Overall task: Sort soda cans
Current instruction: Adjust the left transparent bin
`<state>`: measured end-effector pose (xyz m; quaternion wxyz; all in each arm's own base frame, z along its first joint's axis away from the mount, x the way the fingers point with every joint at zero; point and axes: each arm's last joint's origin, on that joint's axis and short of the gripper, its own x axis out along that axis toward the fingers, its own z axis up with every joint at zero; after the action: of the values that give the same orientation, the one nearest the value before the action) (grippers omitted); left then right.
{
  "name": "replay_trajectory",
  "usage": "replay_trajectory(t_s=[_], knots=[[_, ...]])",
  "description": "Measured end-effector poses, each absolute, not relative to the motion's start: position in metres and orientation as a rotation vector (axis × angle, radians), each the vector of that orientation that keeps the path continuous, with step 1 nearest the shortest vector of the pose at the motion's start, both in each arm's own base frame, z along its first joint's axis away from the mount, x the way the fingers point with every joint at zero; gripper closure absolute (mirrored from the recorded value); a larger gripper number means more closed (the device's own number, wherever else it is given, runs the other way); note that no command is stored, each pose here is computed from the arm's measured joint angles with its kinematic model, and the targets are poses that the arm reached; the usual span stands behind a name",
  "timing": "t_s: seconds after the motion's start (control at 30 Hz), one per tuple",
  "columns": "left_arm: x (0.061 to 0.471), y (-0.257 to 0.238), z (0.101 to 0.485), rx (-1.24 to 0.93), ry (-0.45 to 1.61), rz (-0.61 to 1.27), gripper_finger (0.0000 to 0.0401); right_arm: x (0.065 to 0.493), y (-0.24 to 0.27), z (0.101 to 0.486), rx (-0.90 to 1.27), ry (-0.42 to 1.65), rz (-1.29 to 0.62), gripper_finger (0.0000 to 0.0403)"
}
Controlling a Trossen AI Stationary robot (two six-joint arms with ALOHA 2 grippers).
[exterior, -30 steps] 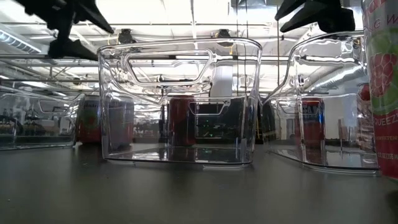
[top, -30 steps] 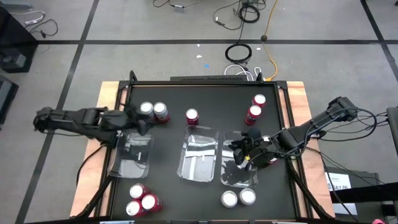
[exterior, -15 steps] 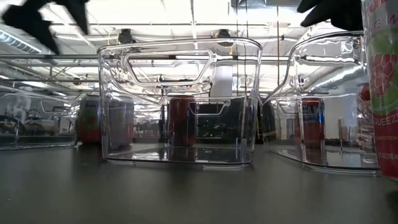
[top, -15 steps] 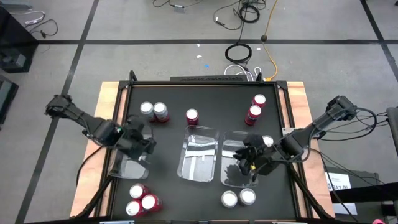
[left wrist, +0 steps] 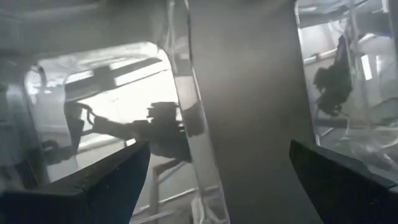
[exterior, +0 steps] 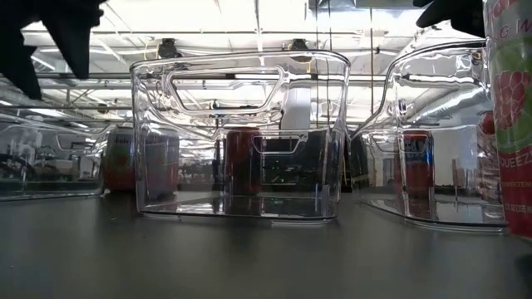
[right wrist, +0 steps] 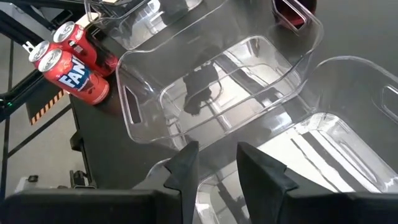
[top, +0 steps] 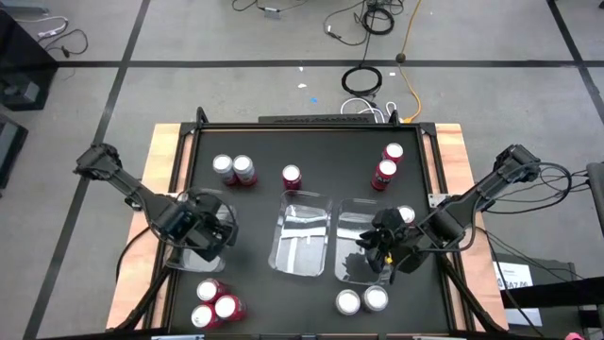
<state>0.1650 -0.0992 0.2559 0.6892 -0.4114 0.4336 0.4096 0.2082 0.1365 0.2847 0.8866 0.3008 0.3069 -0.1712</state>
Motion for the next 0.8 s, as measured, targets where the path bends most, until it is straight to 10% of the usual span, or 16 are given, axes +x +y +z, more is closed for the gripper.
replay_trajectory(t_s=[0.43,0.8], knots=[[0.173,-0.109,0.221,-0.965,1.104,0.972,0.0019,0.209,0.136,0.285,0.627,0.615,-0.373,0.0300],[0.178,-0.117,0.204,-1.025,1.221,1.028,0.0183,0.210,0.137,0.286,0.638,0.604,-0.366,0.0300]])
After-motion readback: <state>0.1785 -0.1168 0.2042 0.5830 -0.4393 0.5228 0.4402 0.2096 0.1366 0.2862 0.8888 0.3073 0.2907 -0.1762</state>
